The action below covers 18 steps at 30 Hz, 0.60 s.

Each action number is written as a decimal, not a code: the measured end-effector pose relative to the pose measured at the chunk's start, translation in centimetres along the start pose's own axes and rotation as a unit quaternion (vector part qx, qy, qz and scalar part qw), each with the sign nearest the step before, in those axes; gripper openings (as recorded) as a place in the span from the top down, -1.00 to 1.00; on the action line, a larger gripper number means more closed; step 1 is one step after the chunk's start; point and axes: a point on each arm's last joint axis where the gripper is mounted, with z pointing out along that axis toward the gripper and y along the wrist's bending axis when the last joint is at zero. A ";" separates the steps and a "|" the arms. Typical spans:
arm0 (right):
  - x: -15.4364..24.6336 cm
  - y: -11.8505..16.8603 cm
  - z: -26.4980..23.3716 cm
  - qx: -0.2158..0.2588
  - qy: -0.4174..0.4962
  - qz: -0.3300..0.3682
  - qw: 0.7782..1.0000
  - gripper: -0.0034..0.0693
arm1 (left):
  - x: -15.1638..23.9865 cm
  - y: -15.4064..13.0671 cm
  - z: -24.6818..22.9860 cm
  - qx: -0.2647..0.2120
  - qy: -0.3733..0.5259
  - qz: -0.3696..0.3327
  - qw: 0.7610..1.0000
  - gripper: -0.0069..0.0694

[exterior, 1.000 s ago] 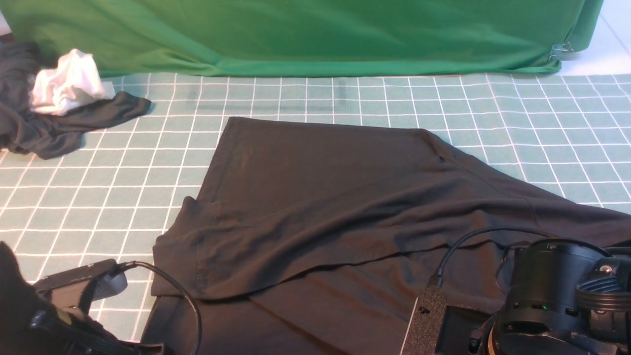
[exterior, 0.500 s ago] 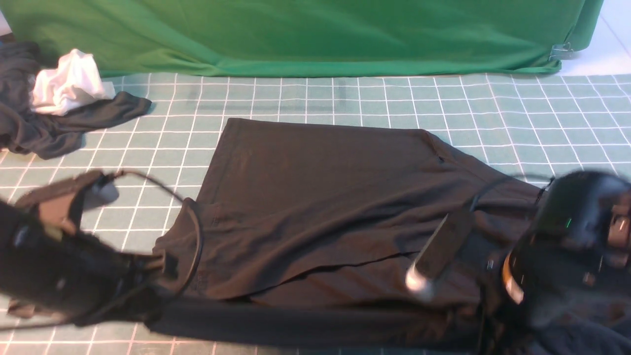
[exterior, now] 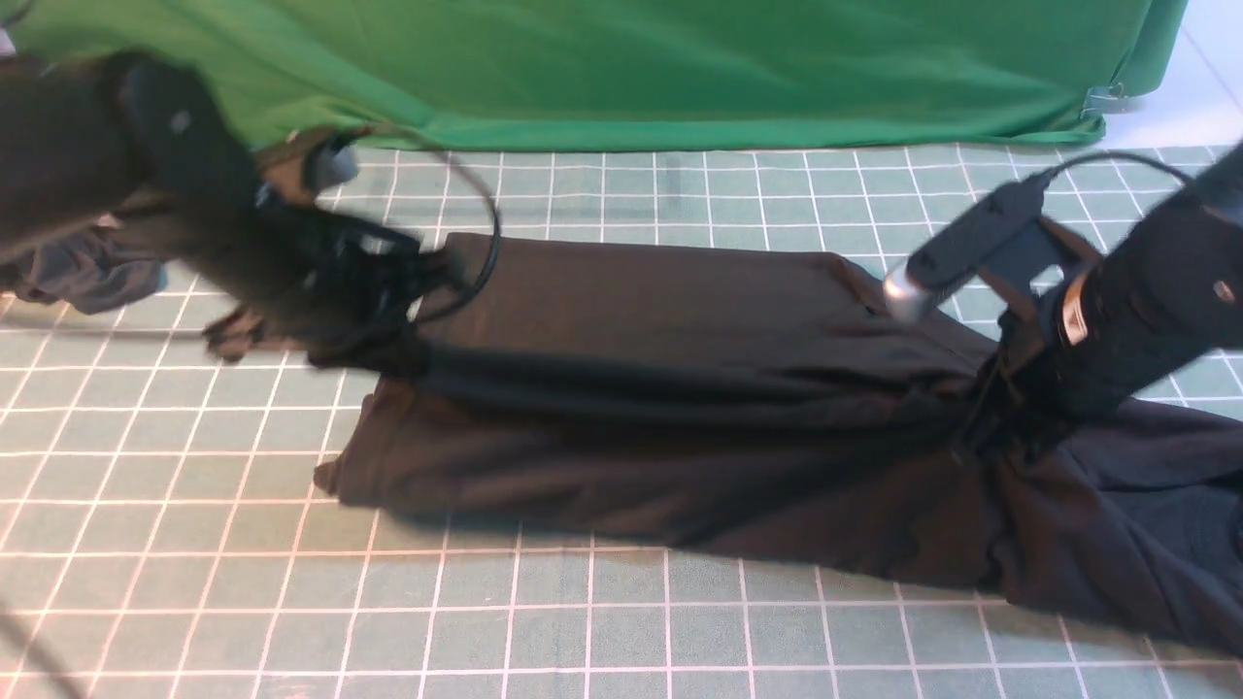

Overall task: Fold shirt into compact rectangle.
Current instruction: 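Fold the black garment in half by bringing its near edge over to the far edge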

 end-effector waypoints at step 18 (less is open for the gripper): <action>-7.2 -5.9 9.3 0.032 -0.057 0.029 0.997 0.73 | -11.0 -0.2 7.1 0.010 -0.043 -0.026 0.999 0.77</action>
